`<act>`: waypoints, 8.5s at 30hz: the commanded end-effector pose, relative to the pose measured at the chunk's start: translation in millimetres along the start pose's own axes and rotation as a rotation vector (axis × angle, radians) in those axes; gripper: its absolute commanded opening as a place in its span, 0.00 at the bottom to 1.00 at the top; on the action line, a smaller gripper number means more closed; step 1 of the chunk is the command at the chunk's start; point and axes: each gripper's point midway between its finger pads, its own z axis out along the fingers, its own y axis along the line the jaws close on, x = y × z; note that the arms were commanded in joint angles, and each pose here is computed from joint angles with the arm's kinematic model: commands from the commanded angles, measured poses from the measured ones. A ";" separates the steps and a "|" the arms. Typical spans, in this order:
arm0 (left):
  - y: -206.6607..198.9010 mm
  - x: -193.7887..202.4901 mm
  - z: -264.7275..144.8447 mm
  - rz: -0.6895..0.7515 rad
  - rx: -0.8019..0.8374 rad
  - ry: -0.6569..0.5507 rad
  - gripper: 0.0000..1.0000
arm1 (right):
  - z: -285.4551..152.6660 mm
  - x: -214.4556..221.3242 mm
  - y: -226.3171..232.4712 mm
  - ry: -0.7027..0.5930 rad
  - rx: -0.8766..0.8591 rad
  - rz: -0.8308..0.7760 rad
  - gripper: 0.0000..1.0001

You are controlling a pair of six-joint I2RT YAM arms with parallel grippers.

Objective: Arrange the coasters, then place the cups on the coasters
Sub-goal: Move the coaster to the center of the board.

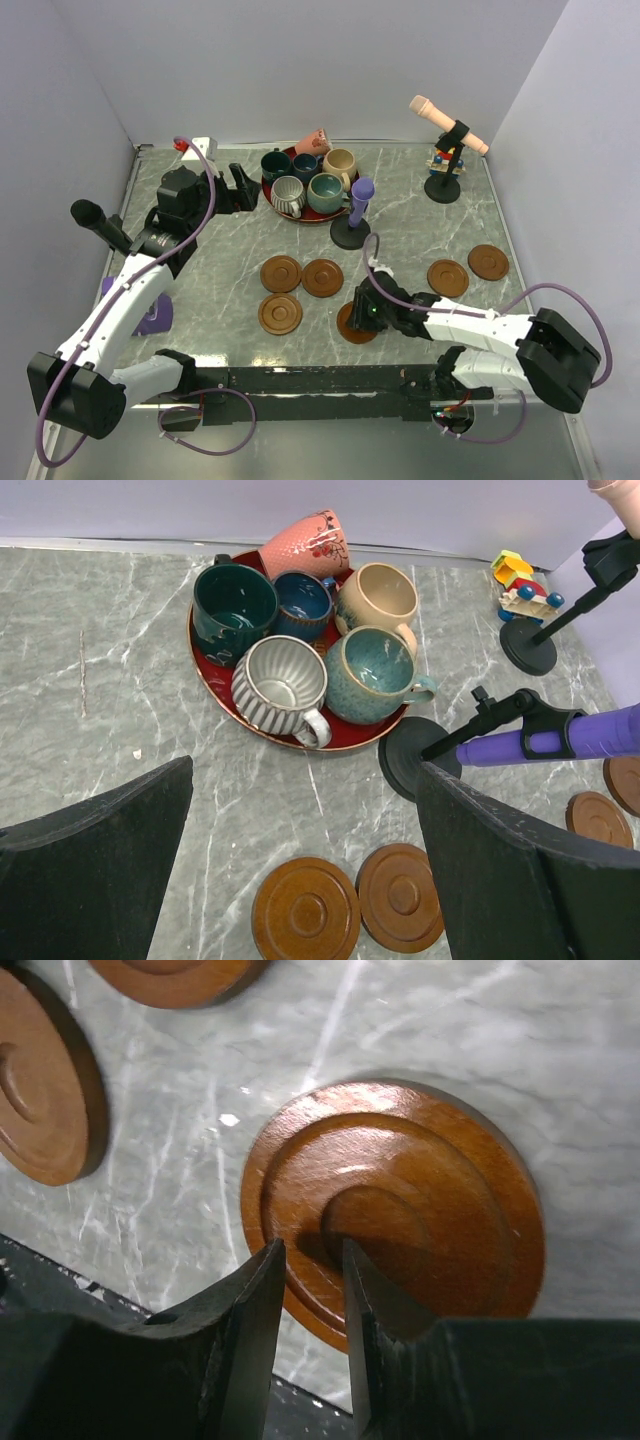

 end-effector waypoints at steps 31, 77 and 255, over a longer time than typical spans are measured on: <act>-5.4 -7.5 1.8 -0.003 0.016 -0.029 0.97 | 46.3 -6.5 60.6 -0.014 -0.072 -0.070 0.33; -6.9 -12.3 -1.7 -0.001 0.019 -0.043 0.97 | 65.7 -32.6 49.7 -0.111 0.059 -0.127 0.32; -15.5 -2.4 4.5 0.006 0.061 -0.005 0.97 | -54.6 -113.5 -36.2 -0.278 0.198 -0.020 0.73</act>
